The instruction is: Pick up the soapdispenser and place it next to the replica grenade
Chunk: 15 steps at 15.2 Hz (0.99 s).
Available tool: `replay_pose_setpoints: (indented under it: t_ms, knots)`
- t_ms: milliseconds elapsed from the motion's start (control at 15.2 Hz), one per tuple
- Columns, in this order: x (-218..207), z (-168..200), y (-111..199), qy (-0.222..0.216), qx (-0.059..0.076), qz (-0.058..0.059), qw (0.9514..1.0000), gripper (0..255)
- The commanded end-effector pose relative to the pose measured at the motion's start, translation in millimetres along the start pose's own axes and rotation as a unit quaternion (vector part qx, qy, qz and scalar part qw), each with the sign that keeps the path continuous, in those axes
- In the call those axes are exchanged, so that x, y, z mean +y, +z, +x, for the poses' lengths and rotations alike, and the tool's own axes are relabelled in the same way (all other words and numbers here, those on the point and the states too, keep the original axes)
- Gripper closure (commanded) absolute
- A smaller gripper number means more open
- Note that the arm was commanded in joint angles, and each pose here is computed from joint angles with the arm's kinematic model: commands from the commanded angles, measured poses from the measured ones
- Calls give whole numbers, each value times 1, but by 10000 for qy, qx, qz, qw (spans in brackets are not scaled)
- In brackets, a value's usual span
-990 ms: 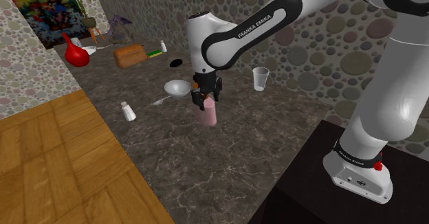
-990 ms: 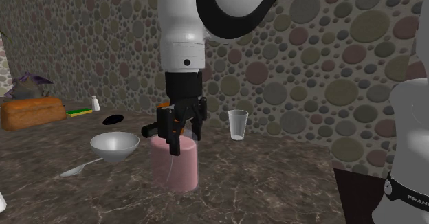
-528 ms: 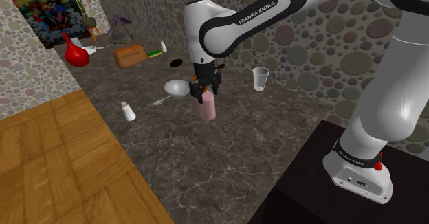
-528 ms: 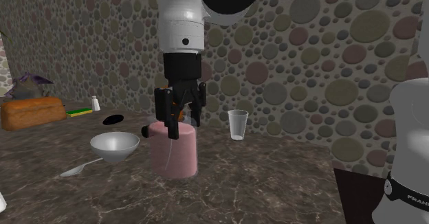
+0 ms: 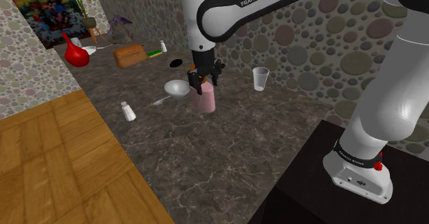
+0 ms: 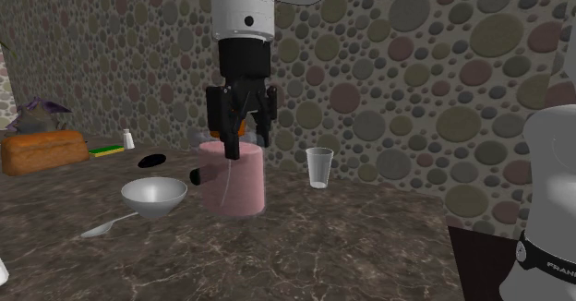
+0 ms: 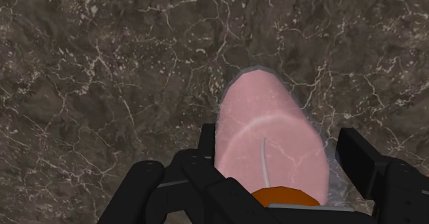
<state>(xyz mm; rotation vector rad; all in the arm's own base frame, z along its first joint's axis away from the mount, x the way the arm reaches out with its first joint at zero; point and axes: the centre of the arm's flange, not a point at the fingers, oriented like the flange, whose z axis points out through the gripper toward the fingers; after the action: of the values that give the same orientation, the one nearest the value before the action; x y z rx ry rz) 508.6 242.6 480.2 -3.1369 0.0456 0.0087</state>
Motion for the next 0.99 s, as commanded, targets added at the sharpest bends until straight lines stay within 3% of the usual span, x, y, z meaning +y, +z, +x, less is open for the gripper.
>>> replay_pose_setpoints:
  t_ms: [0, 924]
  knots:
    - [-1, 0, -12, 1, 1, 0, 10000, 255]
    - [-1, -1, -86, 1, 1, 0, 10000, 255]
